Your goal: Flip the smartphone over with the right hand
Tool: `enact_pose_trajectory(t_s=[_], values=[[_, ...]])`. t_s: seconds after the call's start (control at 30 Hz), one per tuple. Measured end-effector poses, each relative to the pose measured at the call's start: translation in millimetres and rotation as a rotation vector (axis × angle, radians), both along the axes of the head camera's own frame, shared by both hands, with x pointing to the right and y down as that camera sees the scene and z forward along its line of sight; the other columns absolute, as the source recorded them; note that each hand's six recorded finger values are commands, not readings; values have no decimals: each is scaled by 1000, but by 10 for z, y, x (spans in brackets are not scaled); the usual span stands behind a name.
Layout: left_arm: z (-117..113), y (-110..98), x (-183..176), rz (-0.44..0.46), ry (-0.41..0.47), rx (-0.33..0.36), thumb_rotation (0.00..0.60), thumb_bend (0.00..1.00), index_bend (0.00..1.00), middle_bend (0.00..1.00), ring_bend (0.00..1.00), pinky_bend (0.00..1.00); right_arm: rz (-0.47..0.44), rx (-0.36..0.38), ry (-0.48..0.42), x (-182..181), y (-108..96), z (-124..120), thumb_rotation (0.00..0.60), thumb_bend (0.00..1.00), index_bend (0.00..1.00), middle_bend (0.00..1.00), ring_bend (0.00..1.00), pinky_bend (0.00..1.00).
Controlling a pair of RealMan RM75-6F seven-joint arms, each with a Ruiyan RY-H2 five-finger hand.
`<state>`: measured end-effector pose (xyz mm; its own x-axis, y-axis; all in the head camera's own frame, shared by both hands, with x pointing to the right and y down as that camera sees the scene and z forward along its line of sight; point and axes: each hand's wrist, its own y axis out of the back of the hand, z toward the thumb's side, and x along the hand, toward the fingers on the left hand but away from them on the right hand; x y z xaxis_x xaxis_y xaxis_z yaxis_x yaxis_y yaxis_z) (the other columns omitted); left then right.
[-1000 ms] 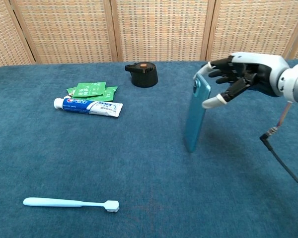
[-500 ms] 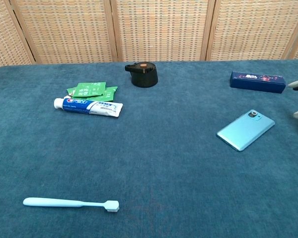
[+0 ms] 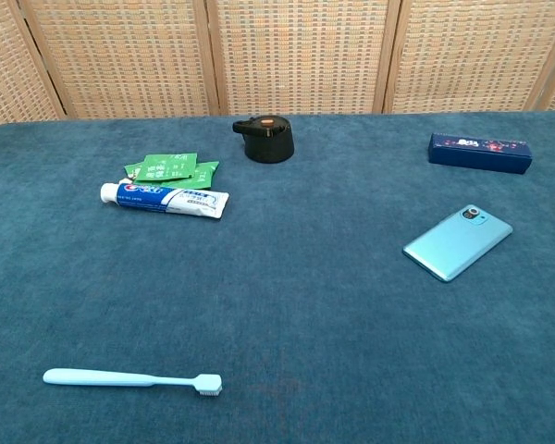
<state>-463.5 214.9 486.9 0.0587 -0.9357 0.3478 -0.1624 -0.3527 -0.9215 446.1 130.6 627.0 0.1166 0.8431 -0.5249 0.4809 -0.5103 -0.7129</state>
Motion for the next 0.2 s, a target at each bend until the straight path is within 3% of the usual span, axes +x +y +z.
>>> enact_pose_trajectory(t_s=[0.2], values=[[-3, 52, 37, 19, -5, 5, 600, 0, 0, 0, 0, 0, -193, 191, 218, -140, 286, -397, 600, 0, 0, 0, 0, 0]])
